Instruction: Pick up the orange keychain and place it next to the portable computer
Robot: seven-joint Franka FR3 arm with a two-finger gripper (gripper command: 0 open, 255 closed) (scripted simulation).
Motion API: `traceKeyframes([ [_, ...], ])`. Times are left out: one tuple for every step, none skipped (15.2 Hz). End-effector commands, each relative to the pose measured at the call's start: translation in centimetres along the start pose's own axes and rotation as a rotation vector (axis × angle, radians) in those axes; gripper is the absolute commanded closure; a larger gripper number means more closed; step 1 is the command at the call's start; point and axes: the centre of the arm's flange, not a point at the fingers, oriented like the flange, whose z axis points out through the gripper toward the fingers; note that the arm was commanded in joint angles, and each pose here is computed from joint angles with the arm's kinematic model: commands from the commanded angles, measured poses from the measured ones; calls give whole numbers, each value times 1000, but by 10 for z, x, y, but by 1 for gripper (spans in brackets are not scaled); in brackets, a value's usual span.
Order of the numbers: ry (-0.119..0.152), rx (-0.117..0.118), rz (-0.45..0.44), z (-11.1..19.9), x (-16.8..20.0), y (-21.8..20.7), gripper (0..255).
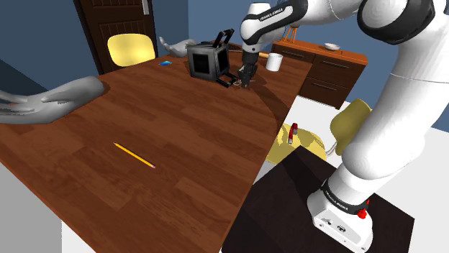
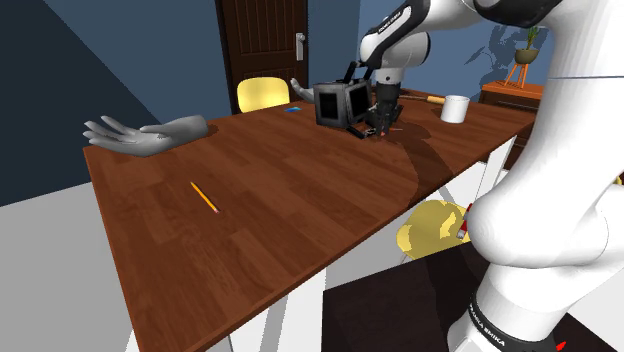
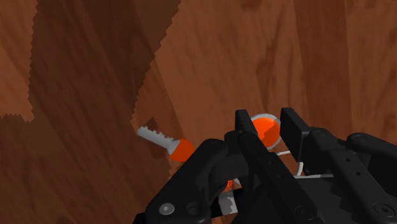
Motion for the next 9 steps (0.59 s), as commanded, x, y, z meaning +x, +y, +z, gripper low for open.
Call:
traceKeyframes([
  [0,0,0,10,0,0,255],
  [0,0,0,16,0,0,255],
  [0,0,0,21,0,0,255],
  [0,0,0,26,0,0,255],
  [0,0,0,31,0,0,255],
  [0,0,0,37,0,0,255],
  [0,0,0,42,0,0,255],
  [0,0,0,47,0,0,255],
  [0,0,0,52,0,0,255],
])
